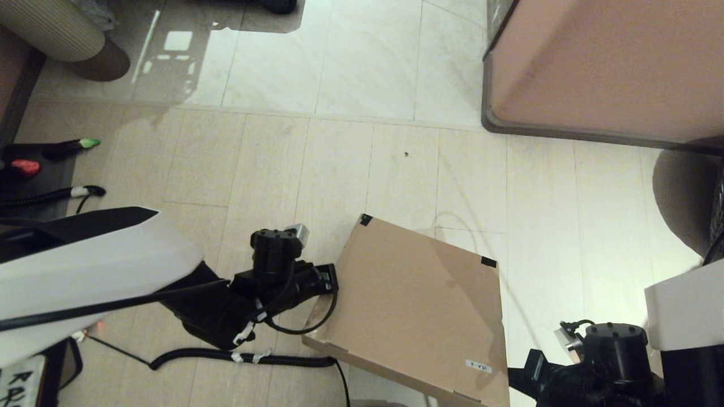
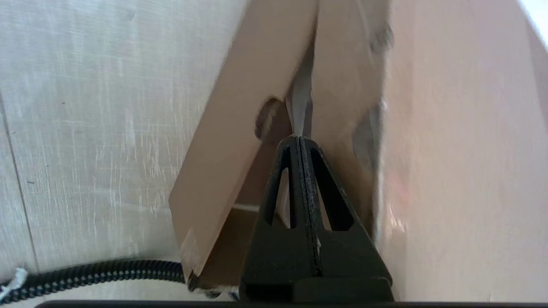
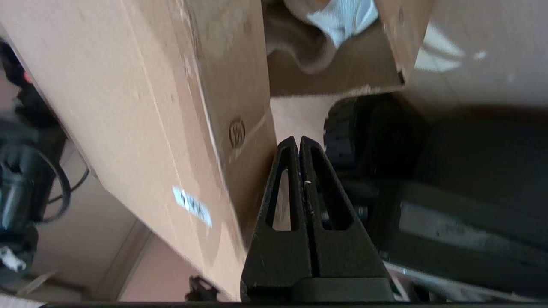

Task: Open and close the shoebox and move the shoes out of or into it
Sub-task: Open the shoe box

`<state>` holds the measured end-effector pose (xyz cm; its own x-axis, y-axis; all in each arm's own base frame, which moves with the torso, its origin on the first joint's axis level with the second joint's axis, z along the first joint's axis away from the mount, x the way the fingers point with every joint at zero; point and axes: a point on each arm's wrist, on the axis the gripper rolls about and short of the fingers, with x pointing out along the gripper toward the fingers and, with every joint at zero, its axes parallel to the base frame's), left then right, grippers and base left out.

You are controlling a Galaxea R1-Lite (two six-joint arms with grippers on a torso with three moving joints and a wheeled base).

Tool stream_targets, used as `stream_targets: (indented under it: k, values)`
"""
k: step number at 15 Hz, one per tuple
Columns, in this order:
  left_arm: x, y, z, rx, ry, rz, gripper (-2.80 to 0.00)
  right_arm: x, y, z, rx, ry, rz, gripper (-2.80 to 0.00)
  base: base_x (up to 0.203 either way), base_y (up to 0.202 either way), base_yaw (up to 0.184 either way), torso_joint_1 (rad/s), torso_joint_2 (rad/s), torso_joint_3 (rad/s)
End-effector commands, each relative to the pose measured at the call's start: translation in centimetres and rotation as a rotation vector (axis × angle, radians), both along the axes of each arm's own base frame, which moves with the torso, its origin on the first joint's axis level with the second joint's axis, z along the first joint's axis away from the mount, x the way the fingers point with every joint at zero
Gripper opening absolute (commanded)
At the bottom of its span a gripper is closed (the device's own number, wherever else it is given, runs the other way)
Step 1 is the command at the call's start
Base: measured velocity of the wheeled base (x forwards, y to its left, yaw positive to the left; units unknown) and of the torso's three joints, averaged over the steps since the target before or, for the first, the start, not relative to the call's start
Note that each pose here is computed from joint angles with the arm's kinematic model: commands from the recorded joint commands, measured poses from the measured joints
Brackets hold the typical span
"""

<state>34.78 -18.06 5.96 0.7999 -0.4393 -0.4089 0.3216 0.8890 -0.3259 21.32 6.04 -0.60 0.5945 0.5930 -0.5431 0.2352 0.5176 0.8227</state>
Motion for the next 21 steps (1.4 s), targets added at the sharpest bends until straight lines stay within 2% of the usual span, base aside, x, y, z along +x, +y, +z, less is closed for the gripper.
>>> stream_targets:
  k: [1,3,6,14,21]
  values:
    - [0.2,0.1,0.3,-0.018,-0.005,0.021,-2.8,-0.3,-0.1,0.3,0.009,0.0,0.003,-2.8,0.0,0.0,0.0,0.0,0.0,0.0]
    - [0.2,0.1,0.2,-0.019,-0.001,0.025,-2.8,-0.5,-0.1,0.5,0.023,0.004,-0.004,-2.8,0.0,0.0,0.0,0.0,0.0,0.0]
    - [0.3,0.0,0.3,-0.023,-0.006,0.026,-2.8,0.2,0.1,1.5,0.099,0.0,-0.052,-2.8,0.0,0.0,0.0,0.0,0.0,0.0]
    - [0.7,1.0,0.8,-0.024,-0.022,0.068,-2.8,0.8,0.2,1.5,0.107,-0.014,-0.052,-2.8,0.0,0.0,0.0,0.0,0.0,0.0]
    - [0.5,1.7,1.9,-0.053,-0.032,0.104,-2.8,1.2,0.4,1.6,0.097,-0.045,-0.042,-2.8,0.0,0.0,0.0,0.0,0.0,0.0]
